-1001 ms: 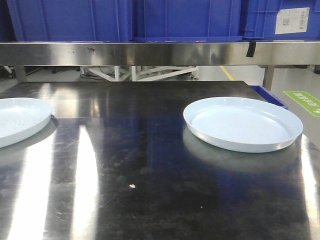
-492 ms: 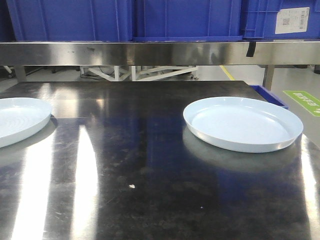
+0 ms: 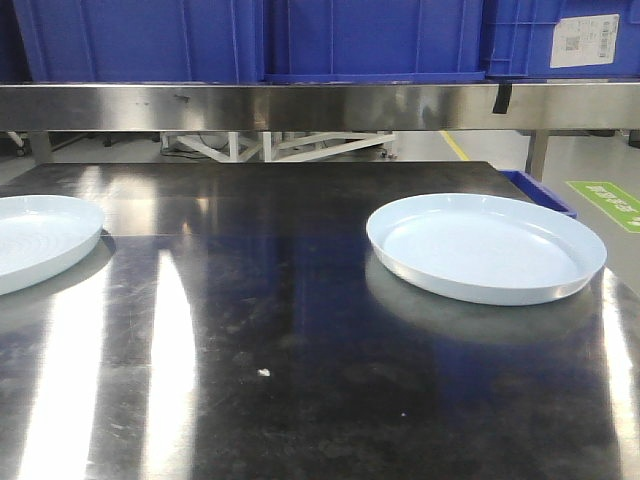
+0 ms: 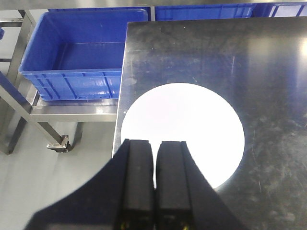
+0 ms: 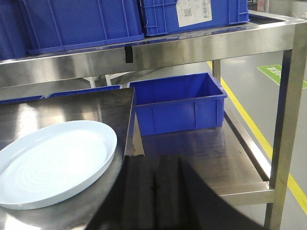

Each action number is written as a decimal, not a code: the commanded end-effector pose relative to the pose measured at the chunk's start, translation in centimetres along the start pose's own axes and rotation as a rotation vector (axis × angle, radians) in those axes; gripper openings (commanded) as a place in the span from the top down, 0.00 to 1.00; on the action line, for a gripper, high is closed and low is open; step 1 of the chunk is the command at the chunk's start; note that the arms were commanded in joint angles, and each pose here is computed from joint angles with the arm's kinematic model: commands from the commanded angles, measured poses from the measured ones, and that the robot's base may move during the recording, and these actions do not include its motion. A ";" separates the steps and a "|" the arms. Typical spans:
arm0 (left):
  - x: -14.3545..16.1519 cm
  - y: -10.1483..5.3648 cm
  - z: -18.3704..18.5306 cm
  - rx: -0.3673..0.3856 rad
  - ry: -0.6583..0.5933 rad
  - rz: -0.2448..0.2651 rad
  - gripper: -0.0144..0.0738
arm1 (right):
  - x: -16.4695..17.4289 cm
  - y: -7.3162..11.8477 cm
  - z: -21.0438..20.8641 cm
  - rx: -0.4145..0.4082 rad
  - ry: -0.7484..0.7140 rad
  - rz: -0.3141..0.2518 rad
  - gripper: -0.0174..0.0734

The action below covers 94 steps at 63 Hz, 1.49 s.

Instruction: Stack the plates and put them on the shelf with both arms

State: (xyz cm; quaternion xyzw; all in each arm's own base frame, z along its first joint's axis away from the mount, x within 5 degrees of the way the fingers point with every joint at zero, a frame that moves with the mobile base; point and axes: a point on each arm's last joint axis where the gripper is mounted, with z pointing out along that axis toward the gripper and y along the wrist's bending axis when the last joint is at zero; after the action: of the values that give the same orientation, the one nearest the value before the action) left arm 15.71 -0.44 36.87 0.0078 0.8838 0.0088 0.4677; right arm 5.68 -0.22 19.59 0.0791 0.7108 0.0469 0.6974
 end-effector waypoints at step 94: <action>-1.9 -0.1 -0.9 0.011 -0.138 -0.003 0.73 | -14.4 3.0 5.9 -0.031 0.035 -0.054 0.74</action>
State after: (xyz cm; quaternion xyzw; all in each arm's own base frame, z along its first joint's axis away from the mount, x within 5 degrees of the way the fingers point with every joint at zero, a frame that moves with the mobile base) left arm 15.79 -0.45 37.00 0.0082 0.8796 0.0082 0.4755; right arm 9.78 -0.05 31.94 0.0529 0.7328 0.0454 0.6768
